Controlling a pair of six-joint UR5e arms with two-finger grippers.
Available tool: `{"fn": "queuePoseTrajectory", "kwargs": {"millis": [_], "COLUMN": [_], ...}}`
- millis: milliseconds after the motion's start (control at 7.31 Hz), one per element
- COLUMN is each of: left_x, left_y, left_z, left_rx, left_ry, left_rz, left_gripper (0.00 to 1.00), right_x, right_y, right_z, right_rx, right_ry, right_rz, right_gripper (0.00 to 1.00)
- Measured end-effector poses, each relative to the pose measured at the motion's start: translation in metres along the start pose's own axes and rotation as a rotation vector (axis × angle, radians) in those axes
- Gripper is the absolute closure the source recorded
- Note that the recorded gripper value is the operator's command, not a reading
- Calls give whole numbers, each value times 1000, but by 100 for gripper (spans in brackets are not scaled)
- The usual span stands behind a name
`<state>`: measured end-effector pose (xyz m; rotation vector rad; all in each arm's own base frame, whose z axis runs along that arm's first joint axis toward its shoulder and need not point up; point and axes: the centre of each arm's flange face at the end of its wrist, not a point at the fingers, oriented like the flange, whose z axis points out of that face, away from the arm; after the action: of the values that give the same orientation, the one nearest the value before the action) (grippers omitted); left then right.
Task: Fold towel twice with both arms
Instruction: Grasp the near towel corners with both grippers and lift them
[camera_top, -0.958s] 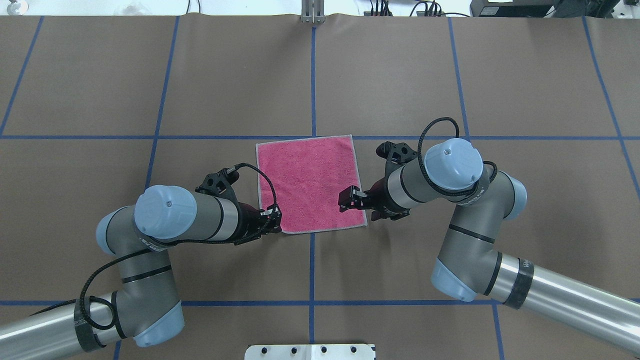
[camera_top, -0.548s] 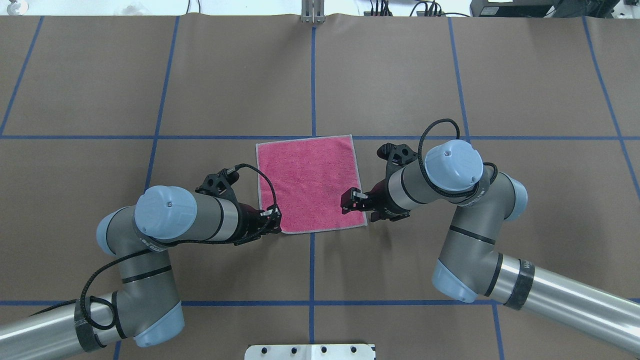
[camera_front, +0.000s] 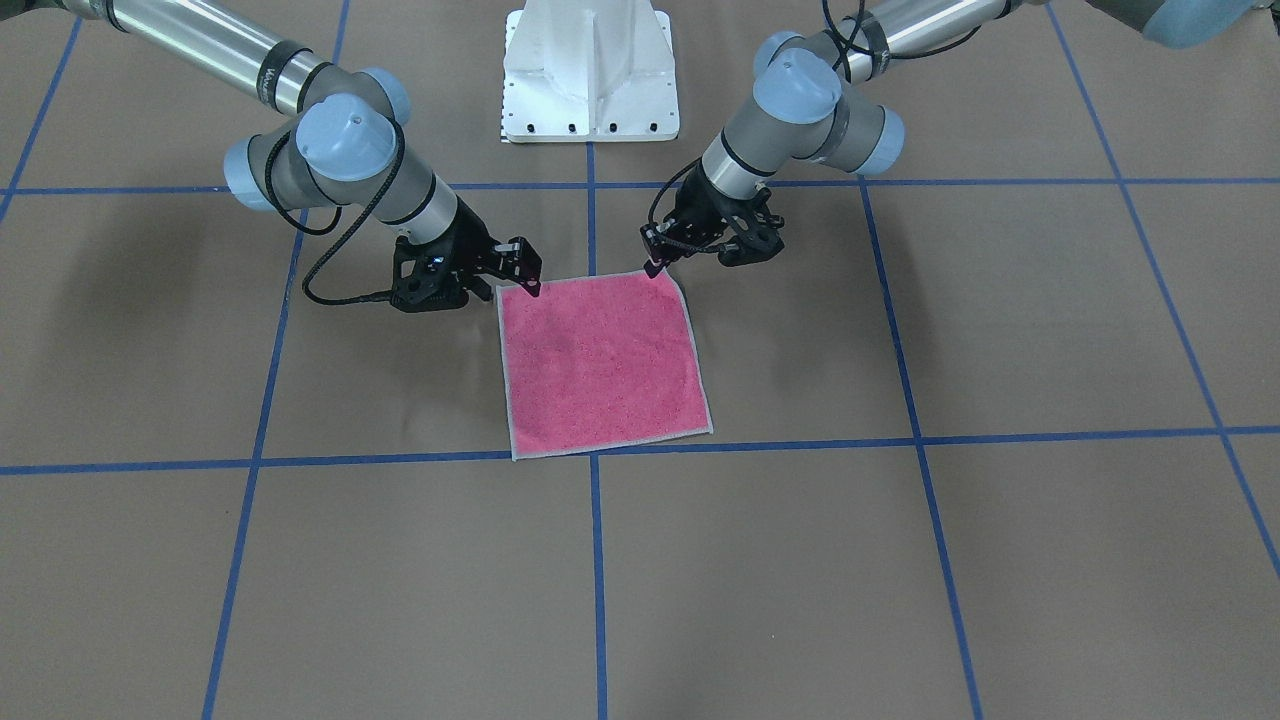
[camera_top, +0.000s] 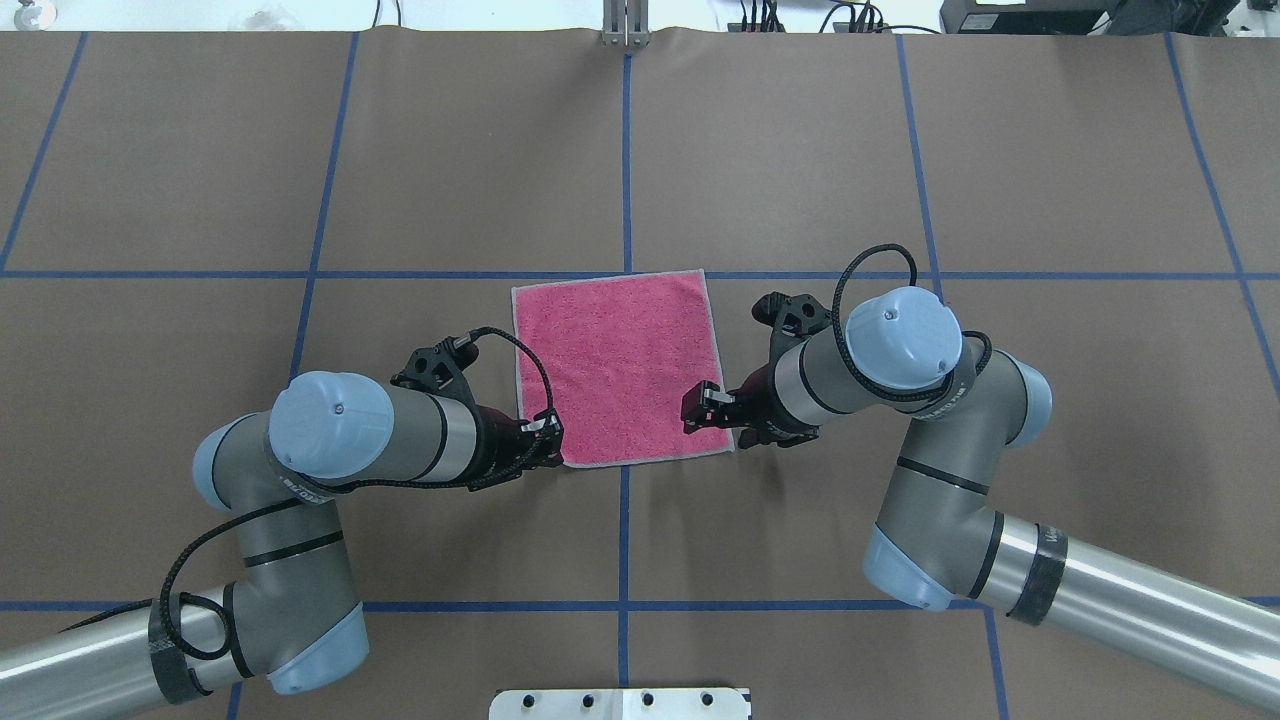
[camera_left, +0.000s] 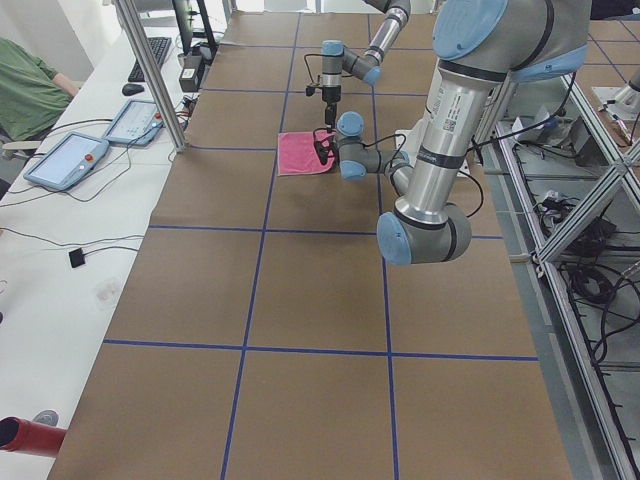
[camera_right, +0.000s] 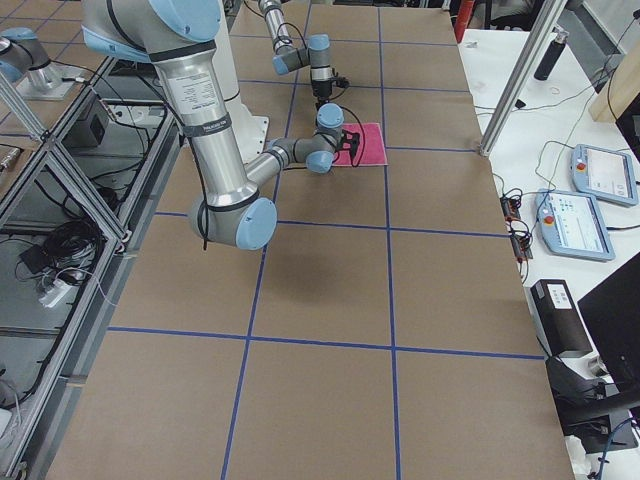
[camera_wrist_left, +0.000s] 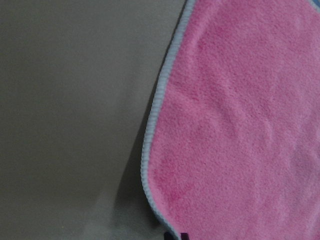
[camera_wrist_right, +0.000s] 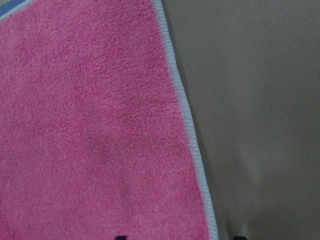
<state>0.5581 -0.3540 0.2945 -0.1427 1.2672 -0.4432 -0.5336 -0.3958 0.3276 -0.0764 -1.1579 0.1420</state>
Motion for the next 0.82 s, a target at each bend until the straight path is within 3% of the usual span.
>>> {"fn": "queuePoseTrajectory", "kwargs": {"millis": [137, 548, 821], "left_x": [0, -1, -1], "left_y": [0, -1, 0], "left_z": [0, 0, 0], "left_rx": [0, 1, 1], "left_ry": [0, -2, -1], "left_rz": [0, 0, 1], "left_gripper": [100, 100, 100], "right_x": [0, 1, 0], "right_y": [0, 2, 2], "right_z": [1, 4, 5], "right_rx": [1, 2, 5], "right_ry": [1, 6, 7], "right_rz": [1, 4, 7], "right_gripper": [39, 94, 100]}}
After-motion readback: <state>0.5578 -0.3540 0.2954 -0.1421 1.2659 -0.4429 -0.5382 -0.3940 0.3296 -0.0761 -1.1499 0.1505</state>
